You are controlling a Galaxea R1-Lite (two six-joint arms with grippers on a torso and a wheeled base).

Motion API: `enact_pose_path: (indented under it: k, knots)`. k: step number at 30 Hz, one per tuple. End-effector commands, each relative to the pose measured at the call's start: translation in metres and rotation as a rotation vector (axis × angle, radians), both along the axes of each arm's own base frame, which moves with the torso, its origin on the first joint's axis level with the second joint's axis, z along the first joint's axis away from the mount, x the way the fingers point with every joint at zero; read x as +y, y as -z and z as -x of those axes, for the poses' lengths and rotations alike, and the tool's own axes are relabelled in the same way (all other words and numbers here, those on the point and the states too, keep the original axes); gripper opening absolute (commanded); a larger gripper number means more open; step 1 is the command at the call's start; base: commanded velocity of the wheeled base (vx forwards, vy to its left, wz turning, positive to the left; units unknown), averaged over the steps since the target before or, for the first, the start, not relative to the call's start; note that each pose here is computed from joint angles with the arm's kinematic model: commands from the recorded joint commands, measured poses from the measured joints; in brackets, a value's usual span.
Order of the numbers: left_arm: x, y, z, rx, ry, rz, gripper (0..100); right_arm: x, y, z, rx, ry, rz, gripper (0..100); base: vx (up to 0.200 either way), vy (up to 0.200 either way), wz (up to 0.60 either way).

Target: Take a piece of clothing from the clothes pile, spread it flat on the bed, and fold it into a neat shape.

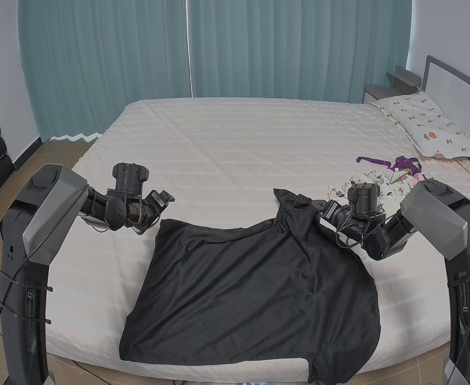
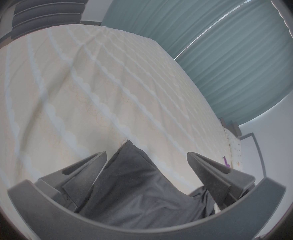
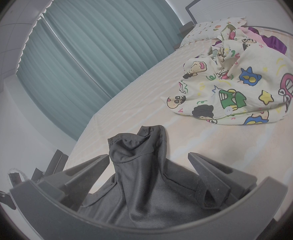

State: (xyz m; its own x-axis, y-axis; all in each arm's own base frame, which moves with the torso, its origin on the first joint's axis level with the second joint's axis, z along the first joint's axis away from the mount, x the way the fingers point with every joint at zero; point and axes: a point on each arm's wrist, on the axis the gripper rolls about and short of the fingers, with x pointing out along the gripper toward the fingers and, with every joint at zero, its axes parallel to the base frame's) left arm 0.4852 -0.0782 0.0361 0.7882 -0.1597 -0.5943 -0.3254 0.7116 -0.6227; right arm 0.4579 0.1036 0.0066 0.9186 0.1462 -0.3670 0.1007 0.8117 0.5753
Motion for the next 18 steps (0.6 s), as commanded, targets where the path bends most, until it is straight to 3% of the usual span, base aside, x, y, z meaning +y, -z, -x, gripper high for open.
enact_pose_path:
  k: [1, 12, 13, 18]
  knots:
    - [-0.002, 0.024, -0.009, 0.021, 0.015, -0.026, 100, -0.001, 0.006, 0.003, 0.022, 0.002, 0.004, 100, 0.0, 0.0, 0.0]
    - [-0.015, 0.043, -0.013, 0.036, 0.055, -0.052, 100, -0.001, 0.01, 0.002, 0.028, 0.001, 0.005, 100, 0.0, 0.0, 0.0]
    - [-0.015, 0.044, -0.013, 0.036, 0.055, -0.052, 0, -0.001, 0.01, 0.002, 0.028, 0.001, 0.005, 100, 0.0, 0.0, 0.0]
    - [-0.014, 0.046, -0.017, 0.053, 0.023, -0.075, 0, -0.001, 0.009, 0.001, 0.023, -0.001, 0.004, 100, 0.0, 0.0, 0.0]
